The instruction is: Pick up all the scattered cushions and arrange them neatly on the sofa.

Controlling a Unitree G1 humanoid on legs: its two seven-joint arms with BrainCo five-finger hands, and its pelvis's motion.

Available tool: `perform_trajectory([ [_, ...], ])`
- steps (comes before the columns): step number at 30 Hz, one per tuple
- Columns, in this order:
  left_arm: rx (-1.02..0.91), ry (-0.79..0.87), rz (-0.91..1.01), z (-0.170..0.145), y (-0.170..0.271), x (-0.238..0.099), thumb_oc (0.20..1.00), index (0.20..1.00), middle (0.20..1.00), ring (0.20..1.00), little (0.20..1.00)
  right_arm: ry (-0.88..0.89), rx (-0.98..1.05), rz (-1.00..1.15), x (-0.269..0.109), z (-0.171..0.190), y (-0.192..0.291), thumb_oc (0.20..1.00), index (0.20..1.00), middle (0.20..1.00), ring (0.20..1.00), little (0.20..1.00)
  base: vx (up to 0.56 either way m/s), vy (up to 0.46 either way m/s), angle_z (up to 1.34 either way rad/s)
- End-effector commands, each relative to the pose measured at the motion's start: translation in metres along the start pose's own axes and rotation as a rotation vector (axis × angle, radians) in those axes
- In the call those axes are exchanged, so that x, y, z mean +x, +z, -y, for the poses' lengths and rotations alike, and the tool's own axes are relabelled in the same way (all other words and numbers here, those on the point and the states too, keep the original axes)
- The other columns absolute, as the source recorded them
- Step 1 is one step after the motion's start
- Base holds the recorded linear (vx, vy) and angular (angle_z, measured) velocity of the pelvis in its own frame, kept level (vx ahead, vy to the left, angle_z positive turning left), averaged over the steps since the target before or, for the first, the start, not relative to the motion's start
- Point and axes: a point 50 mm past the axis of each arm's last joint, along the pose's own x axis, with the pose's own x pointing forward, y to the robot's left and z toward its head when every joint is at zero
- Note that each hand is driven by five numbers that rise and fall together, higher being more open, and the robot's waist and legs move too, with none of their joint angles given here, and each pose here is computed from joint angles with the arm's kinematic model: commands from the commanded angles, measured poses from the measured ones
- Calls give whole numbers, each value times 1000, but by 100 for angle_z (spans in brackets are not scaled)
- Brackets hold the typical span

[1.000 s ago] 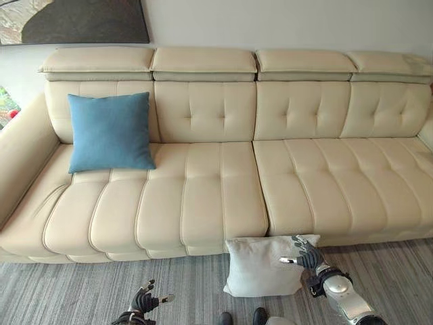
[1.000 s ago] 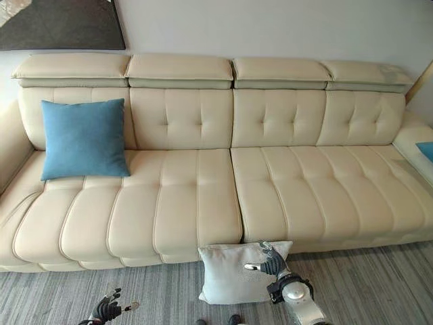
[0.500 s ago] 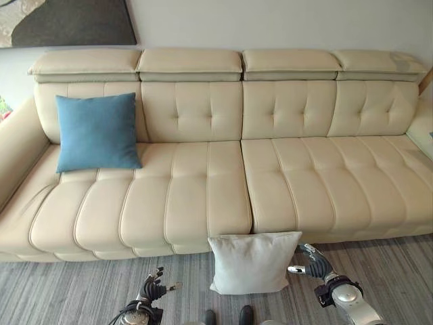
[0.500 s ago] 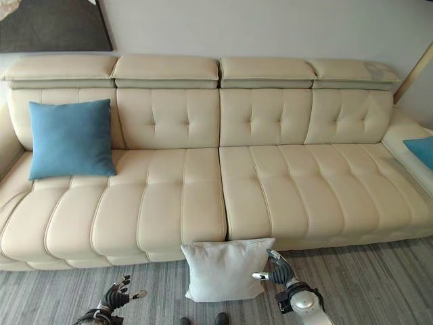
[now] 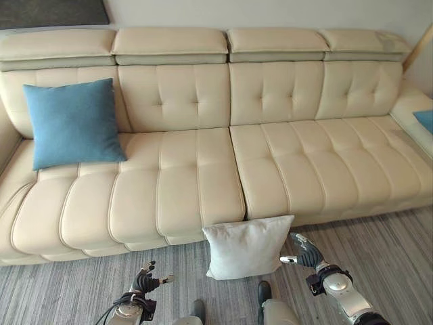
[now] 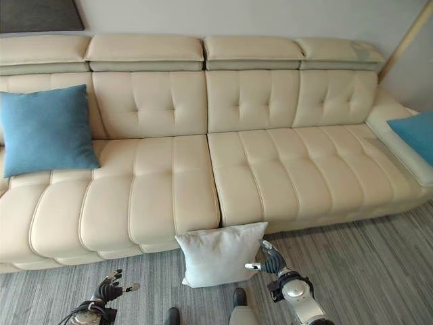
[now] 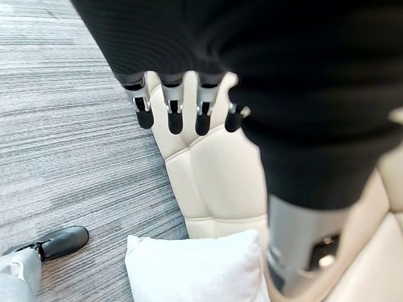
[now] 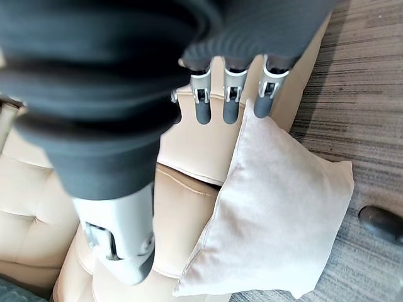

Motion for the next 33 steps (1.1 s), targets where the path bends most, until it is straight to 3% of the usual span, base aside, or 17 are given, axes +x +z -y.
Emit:
perform_trajectory([
  [1, -18, -1, 84, 3, 18, 3, 1000, 1000, 1000, 1000, 1000, -39, -42, 81, 0, 20, 14, 1000, 1000, 1000, 1000, 1000, 46, -286, 66],
  [7, -54, -9, 129, 5, 30, 4, 1000, 1000, 1000, 1000, 1000, -100, -60, 5, -9, 36, -6, 1000, 1000, 1000, 1000, 1000, 33, -198, 54],
  [13, -62, 77, 222, -19, 57, 9, 1000, 1000, 1000, 1000, 1000, -225, -58, 15, 1, 61, 6, 1000, 1000, 1000, 1000, 1000, -57, -13, 6],
  [20, -135, 243, 467, -58, 152, 21, 1000, 1000, 1000, 1000, 1000, -405, 17, 147, 35, 105, 84, 1000, 1000, 1000, 1000, 1000, -180, 68, -27],
  [26, -181, 348, 580, -94, 217, 17, 1000, 1000, 1000, 1000, 1000, -534, 30, 285, 40, 144, 161, 1000, 1000, 1000, 1000, 1000, -129, 21, 4],
  [33, -93, 332, 764, -87, 300, -1, 1000, 1000, 1000, 1000, 1000, -562, 93, 495, 36, 144, 250, 1000, 1000, 1000, 1000, 1000, -50, 0, -1],
])
